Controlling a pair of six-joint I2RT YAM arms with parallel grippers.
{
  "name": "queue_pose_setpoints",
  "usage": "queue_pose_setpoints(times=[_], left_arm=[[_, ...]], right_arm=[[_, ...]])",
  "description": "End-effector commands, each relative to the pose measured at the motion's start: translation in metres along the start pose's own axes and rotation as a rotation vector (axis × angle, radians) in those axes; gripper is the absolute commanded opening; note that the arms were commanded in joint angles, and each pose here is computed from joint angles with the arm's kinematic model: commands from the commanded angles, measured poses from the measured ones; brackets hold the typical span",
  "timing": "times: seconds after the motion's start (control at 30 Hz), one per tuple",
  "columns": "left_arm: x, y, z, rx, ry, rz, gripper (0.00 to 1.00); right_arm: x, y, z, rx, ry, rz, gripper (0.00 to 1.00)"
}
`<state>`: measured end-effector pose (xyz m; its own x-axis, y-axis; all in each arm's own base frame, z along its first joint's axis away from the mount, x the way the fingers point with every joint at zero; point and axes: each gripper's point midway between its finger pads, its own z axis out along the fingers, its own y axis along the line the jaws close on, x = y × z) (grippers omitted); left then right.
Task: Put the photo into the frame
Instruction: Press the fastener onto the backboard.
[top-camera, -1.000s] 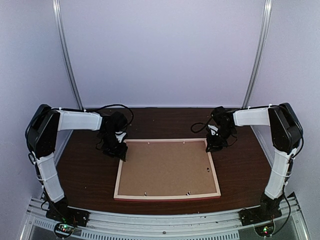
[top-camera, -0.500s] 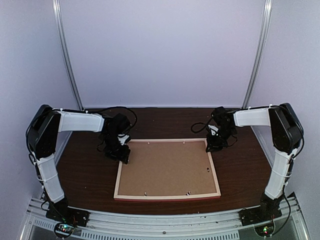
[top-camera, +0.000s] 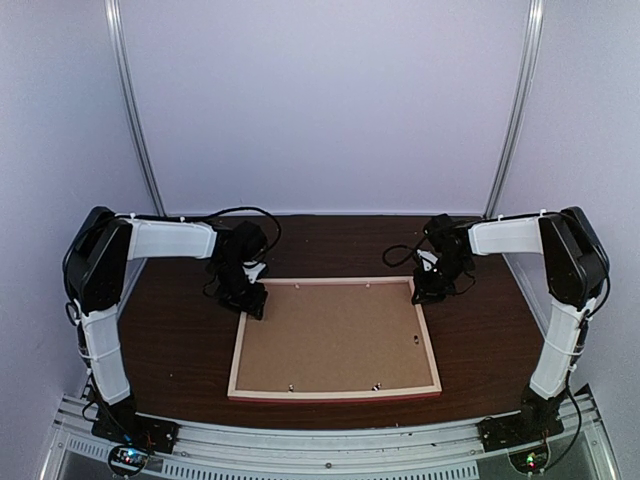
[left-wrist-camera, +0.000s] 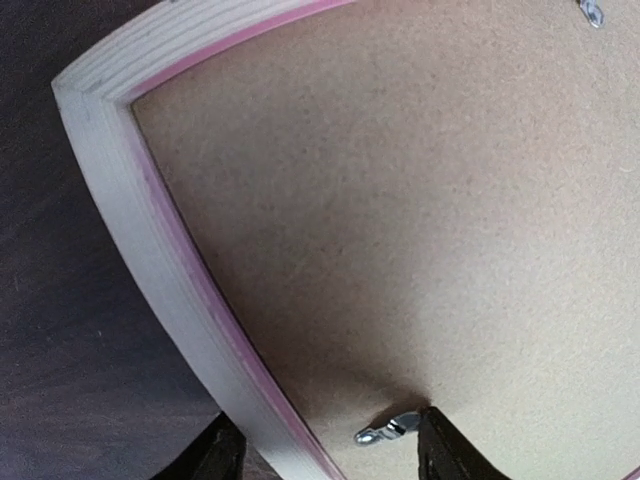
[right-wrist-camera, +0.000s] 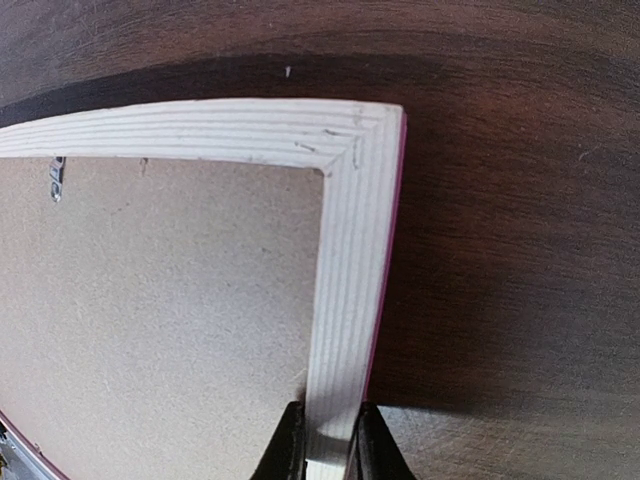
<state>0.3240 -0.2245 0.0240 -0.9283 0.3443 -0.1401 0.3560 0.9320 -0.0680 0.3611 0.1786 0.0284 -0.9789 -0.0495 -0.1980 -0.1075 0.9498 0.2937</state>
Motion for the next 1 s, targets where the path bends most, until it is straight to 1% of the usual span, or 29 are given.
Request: queue_pose_setpoints(times=[0.0,0.23,0.4,0.57,0.97], left_arm=[[-0.013,0.008,0.011,-0.045,-0.025,0.0,0.58],[-0.013,0.012,0.015,-0.035,-0.015,-0.018,0.49],[-0.01,0.014,0.018,-0.038,-0.004,-0.022,0.44],[-0.003,0.012,0.023,-0.01,0.02,-0.026,0.42],[0.017,0.015,0.032,-0.012,0.063,-0.042,0.38]], right_arm=[[0.026,-0.01,0.006,0.025,0.086,-0.016,0.11],[0.025,-0.01,0.005,0.025,0.085,-0.018,0.11],[0.025,-0.009,0.007,0.021,0.089,-0.016,0.11],[0.023,-0.008,0.005,0.021,0.088,-0.018,0.11],[0.022,-0.008,0.005,0.023,0.088,-0.022,0.11]])
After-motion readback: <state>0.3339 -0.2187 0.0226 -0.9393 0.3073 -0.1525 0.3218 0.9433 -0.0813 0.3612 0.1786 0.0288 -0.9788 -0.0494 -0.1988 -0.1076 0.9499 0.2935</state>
